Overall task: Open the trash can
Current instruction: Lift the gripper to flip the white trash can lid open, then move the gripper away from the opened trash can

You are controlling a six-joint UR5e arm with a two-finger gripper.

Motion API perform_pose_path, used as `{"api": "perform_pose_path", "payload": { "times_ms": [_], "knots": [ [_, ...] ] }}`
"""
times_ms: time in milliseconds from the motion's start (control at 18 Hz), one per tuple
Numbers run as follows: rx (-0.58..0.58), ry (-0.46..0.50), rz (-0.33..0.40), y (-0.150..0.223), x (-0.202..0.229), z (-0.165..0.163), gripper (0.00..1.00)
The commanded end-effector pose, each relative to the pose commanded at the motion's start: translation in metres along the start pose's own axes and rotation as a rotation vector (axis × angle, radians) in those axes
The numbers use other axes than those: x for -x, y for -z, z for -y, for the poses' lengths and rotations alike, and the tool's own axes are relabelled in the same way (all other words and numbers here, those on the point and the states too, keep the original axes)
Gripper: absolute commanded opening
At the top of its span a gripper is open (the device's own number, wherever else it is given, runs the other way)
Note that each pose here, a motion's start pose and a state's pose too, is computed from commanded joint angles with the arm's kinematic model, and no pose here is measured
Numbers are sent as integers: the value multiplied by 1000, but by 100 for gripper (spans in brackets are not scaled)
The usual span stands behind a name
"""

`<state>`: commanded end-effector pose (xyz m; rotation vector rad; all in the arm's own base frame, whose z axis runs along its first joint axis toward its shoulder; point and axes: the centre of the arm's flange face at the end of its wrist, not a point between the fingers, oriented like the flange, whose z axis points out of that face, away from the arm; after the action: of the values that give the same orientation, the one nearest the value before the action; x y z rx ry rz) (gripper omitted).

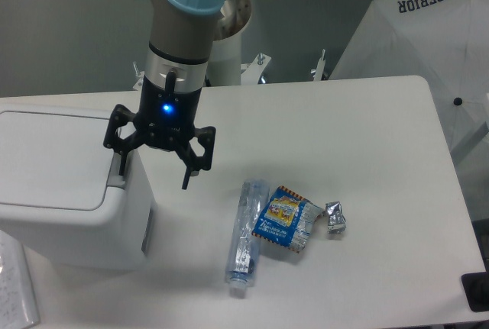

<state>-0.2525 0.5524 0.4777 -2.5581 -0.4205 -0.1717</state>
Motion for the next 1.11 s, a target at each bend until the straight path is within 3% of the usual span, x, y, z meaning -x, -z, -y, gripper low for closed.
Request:
{"api": "perform_pose_path", "payload": {
  "times_ms": [444, 667, 833, 1111],
  "knots": [
    [5, 8, -2, -2, 1, 0, 100],
    [-42, 34, 12, 19, 8, 19, 100],
    [-87, 47, 46, 41, 29, 32, 100],
    [-160, 32, 114, 46, 82, 41, 100]
  ]
}}
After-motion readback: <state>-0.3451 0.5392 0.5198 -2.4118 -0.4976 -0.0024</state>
